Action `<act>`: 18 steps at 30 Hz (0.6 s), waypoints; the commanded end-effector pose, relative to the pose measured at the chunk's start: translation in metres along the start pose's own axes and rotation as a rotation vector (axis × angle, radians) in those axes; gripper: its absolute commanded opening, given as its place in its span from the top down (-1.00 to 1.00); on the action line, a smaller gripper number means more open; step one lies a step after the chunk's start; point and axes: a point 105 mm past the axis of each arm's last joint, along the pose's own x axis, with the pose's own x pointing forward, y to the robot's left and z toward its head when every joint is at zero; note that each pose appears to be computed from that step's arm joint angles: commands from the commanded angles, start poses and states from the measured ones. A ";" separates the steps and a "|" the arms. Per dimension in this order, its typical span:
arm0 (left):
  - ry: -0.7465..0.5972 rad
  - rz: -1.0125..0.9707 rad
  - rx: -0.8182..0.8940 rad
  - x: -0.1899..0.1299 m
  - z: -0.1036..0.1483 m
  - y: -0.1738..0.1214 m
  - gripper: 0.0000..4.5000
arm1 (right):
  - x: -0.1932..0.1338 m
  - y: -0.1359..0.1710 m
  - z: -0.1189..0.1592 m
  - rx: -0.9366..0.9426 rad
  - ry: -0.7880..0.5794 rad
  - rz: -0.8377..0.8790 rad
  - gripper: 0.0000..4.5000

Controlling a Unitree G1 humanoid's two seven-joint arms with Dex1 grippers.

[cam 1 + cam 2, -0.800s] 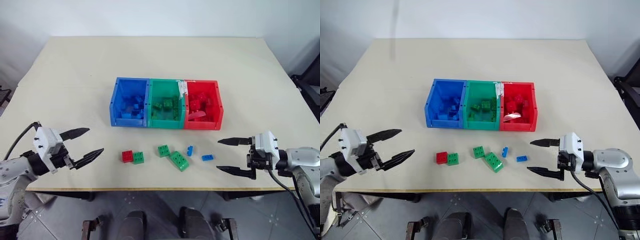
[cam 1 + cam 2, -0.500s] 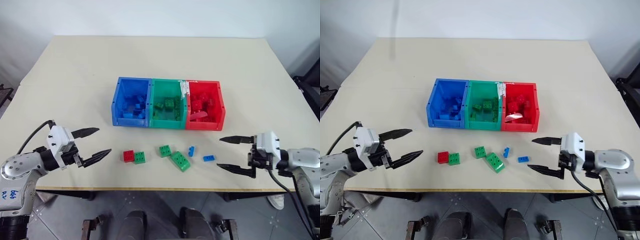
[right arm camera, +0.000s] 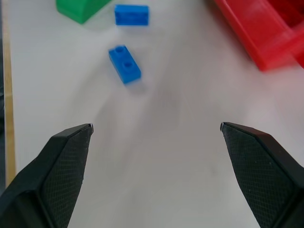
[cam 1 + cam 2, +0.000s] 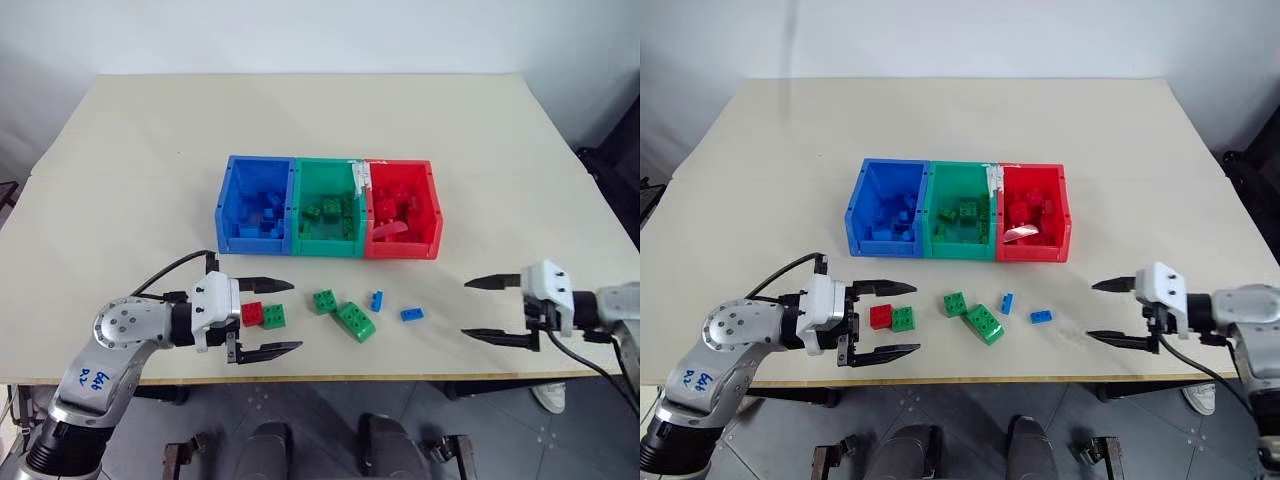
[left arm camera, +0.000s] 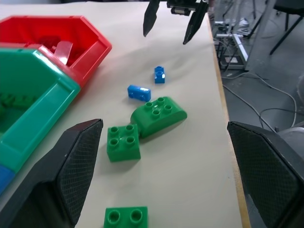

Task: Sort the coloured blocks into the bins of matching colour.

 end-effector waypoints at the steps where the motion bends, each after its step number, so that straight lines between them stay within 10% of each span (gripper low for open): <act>1: 0.032 0.041 0.026 -0.015 0.002 0.001 -0.98 | 0.025 0.007 0.013 -0.031 0.025 0.108 -1.00; 8: 0.069 0.063 0.006 -0.028 -0.001 -0.007 -1.00 | 0.047 0.008 0.011 -0.114 0.103 0.158 -0.74; 18: 0.059 0.165 -0.043 -0.043 -0.004 -0.009 -1.00 | 0.048 0.001 0.016 -0.184 0.066 0.152 0.78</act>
